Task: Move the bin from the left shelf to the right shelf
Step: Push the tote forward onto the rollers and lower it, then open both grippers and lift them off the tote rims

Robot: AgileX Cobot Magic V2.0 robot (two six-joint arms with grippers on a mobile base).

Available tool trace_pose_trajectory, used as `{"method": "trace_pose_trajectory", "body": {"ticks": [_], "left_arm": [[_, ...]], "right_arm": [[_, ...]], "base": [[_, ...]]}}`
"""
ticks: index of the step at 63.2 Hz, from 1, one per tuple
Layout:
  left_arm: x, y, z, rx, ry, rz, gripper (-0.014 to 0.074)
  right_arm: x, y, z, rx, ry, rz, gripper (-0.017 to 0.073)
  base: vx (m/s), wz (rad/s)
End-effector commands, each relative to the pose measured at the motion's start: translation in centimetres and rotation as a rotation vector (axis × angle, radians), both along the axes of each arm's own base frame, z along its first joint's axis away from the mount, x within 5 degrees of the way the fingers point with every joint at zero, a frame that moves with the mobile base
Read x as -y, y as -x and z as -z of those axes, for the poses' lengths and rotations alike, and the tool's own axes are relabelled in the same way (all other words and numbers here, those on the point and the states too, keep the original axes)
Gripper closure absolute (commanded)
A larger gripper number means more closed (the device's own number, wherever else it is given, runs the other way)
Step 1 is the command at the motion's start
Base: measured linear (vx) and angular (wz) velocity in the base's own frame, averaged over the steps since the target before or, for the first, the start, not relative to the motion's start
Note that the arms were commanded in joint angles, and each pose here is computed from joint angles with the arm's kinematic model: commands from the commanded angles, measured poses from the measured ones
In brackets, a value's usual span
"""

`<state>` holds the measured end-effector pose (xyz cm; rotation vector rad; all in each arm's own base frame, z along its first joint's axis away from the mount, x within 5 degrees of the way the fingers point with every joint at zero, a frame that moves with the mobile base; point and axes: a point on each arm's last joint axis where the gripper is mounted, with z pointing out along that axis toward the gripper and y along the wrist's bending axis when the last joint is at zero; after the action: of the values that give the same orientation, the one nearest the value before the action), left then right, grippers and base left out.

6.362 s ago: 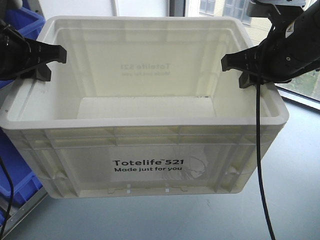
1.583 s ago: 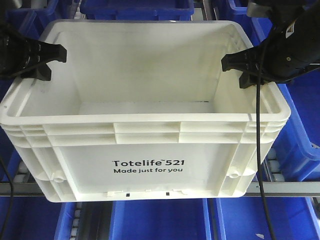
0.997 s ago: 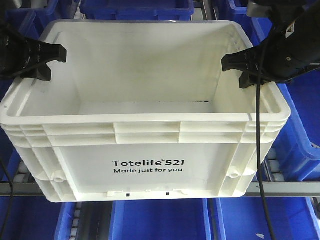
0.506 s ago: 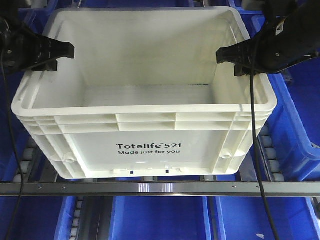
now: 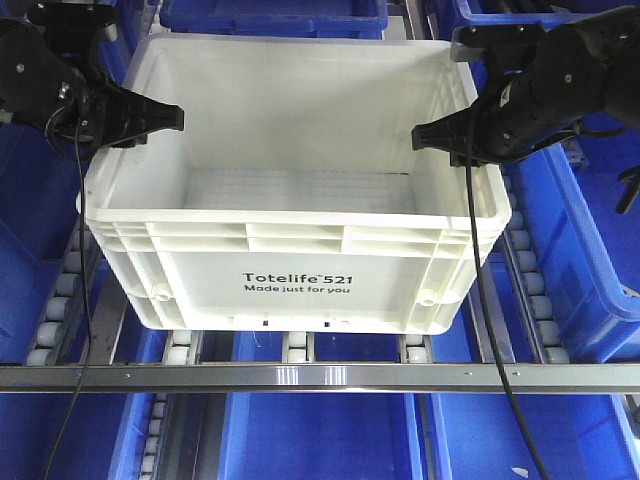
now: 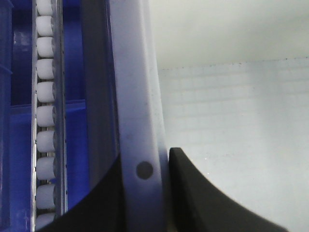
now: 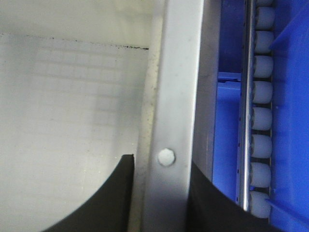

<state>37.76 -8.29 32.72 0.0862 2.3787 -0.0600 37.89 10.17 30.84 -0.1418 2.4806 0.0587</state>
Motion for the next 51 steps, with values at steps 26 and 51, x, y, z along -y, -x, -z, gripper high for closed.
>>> {"method": "trace_pose_trajectory", "body": {"ticks": [26,51], "left_arm": [[0.1,0.3,-3.9,0.207,-0.004,0.042,0.0160],[-1.1,4.6,-7.0,0.207,-0.050,0.065,0.0110]], "right_arm": [[-0.1,-0.2,-3.6,0.195,-0.002,-0.047,0.0130],[1.0,3.2,-7.8,0.309,0.003,-0.069,0.0009]], "base": [[0.00,0.00],[0.00,0.00]]}}
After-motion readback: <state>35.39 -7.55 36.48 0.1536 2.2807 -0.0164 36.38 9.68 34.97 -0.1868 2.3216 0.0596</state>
